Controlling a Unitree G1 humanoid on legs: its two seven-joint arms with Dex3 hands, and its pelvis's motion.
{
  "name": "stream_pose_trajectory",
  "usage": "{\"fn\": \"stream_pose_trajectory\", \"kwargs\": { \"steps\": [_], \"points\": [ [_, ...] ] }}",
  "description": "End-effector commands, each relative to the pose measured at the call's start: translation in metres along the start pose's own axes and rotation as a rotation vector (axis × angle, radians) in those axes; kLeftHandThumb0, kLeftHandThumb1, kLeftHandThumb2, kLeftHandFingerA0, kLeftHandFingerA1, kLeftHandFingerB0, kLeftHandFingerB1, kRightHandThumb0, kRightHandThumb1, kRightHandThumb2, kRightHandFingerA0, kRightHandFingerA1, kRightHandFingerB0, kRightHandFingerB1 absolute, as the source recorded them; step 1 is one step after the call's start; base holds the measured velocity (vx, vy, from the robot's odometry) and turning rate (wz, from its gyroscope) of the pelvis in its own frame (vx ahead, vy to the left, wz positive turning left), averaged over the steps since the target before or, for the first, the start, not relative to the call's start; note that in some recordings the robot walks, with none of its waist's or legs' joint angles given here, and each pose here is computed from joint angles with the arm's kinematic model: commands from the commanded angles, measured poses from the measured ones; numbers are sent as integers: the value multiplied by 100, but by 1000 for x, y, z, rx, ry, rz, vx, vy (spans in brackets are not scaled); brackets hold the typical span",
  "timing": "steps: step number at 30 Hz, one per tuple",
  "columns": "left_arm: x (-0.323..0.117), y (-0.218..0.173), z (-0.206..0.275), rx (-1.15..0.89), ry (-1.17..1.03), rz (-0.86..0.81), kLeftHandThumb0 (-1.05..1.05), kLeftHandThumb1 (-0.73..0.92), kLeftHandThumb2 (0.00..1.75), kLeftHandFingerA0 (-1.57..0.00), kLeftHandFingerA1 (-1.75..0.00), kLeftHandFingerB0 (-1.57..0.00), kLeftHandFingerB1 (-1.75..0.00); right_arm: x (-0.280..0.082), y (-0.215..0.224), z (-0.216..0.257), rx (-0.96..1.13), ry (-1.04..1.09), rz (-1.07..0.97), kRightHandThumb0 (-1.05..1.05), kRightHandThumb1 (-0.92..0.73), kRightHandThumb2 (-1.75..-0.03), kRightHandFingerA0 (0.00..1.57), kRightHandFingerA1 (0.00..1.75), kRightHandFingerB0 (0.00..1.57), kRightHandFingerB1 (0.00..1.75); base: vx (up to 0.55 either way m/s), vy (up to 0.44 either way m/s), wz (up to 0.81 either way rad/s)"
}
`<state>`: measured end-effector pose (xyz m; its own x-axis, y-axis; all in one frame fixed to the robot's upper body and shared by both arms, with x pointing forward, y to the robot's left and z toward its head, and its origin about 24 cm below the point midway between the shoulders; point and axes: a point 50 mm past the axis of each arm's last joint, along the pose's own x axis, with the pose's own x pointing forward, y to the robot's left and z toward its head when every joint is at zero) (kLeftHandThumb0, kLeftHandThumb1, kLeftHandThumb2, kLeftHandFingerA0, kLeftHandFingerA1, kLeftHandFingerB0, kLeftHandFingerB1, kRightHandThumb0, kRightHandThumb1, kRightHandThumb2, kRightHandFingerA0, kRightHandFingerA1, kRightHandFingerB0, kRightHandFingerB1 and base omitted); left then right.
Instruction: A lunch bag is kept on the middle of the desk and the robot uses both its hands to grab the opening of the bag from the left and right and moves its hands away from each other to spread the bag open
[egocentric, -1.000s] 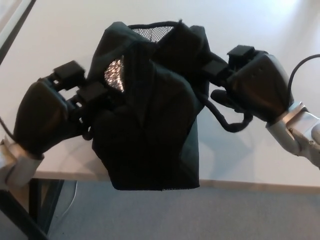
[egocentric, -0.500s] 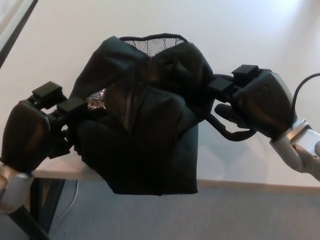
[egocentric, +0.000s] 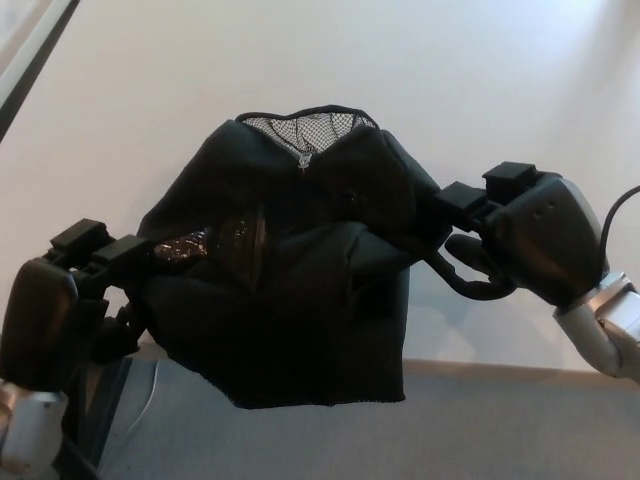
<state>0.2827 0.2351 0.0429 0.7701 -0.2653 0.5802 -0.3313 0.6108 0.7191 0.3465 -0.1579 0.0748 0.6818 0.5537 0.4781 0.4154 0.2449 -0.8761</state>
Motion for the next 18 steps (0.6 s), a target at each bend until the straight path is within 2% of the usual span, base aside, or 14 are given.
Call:
{"fn": "stream_pose_trajectory", "kwargs": {
  "steps": [1, 3, 6, 8, 9, 12, 13, 14, 16, 17, 18],
  "points": [
    [-10, 2, -6, 17, 57, -33, 2, 54, 106, -85, -130, -89, -116, -9, -3, -15, -22, 86, 10, -33, -65, -63, 85, 159, 72, 137, 0, 0, 0],
    [-8, 3, -6, 11, 52, -31, 2, 53, 107, -84, -133, -88, -115, -8, -4, -14, -15, 83, 9, -31, -64, -63, 85, 158, 72, 137, 0, 0, 0],
    [-6, 4, -5, 14, 34, -23, 3, 52, 107, -87, -126, -89, -115, -8, -4, -14, -1, 86, -4, -32, -64, -63, 86, 159, 72, 138, 0, 0, 0],
    [-5, 4, -4, 6, 31, -20, 3, 54, 103, -88, -126, -88, -115, -9, -3, -13, 0, 92, -11, -33, -62, -61, 84, 165, 70, 144, 0, 0, 0],
    [-4, 4, -3, 2, 21, -13, 1, 51, 110, -99, -106, -95, -102, -10, -2, -13, -12, 93, -5, -34, -63, -62, 84, 164, 71, 141, 0, 0, 0],
    [1, 3, -2, 15, 3, -12, -1, 49, 109, -98, -105, -93, -99, -10, -2, -14, -20, 92, 20, -35, -62, -62, 86, 159, 76, 136, 0, 0, 0],
    [6, 4, -1, 29, -20, -5, 1, 46, 108, -88, -119, -91, -105, -7, -4, -14, -18, 86, 11, -34, -61, -61, 86, 160, 75, 136, 0, 0, 0],
    [11, 5, 0, 42, -43, 3, 1, 46, 108, -88, -119, -91, -105, -4, -5, -14, -15, 82, 2, -34, -61, -61, 86, 160, 75, 136, 0, 0, 0],
    [23, 7, 3, 60, -89, 11, -2, 54, 93, -86, -109, -89, -100, 5, -11, -14, -26, 61, -33, -34, -58, -60, 84, 159, 70, 137, 0, 0, 0],
    [28, 8, 4, 65, -104, 9, -1, 56, 87, -86, -99, -90, -93, 9, -14, -14, -37, 54, -47, -33, -58, -60, 83, 159, 67, 138, 0, 0, 0],
    [32, 8, 5, 65, -113, 5, -1, 56, 87, -86, -99, -90, -93, 12, -16, -15, -43, 49, -59, -33, -58, -60, 83, 159, 67, 138, 0, 0, 0]
  ]
}}
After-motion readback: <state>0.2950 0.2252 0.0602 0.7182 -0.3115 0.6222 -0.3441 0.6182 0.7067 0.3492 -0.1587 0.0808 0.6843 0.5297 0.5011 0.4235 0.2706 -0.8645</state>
